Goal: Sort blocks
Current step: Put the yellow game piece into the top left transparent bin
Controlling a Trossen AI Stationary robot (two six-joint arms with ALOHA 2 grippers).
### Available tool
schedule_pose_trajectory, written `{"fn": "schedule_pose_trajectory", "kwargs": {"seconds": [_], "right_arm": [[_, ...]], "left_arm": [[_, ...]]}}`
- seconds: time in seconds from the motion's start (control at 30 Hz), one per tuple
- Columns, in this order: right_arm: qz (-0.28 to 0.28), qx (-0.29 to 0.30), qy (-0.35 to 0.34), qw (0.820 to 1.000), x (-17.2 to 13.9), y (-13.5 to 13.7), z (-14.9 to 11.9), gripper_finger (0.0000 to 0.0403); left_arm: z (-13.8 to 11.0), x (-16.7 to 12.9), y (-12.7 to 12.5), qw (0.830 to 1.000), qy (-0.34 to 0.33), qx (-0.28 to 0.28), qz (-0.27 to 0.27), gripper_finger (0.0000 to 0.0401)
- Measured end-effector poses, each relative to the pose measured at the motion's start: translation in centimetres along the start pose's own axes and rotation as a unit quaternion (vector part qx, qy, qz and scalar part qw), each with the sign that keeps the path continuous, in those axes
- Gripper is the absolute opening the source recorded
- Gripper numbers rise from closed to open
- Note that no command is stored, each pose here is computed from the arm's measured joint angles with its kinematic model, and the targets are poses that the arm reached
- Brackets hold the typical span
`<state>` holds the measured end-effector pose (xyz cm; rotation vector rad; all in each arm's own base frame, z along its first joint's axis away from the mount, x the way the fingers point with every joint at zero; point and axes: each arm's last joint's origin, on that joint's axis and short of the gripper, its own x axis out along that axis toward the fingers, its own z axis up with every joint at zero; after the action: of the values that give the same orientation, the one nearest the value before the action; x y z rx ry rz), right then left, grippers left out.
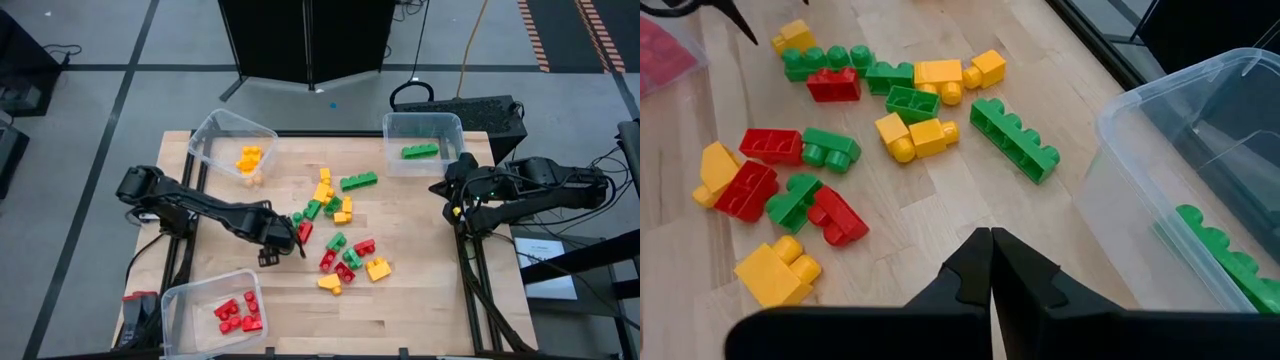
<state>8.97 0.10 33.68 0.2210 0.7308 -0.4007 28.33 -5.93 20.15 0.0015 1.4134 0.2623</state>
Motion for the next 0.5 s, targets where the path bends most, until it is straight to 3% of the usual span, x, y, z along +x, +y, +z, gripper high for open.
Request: {"fn": "schedule_pose_trajectory", "kwargs": {"seconds": [0.27, 0.5], "right_arm": [[0.0, -0.001, 0.0, 1.0, 0.0, 0.0, 0.0, 0.0006], [0.0, 0.0, 0.0, 1.0, 0.0, 0.0, 0.0, 0.0006]], "left_arm": [[-2.0, 2.5, 0.1, 0.999, 0.041, -0.01, -0.009, 0.0297], [-2.0, 3.7, 0.0, 1.0, 0.009, -0.006, -0.013, 0.0297]]}}
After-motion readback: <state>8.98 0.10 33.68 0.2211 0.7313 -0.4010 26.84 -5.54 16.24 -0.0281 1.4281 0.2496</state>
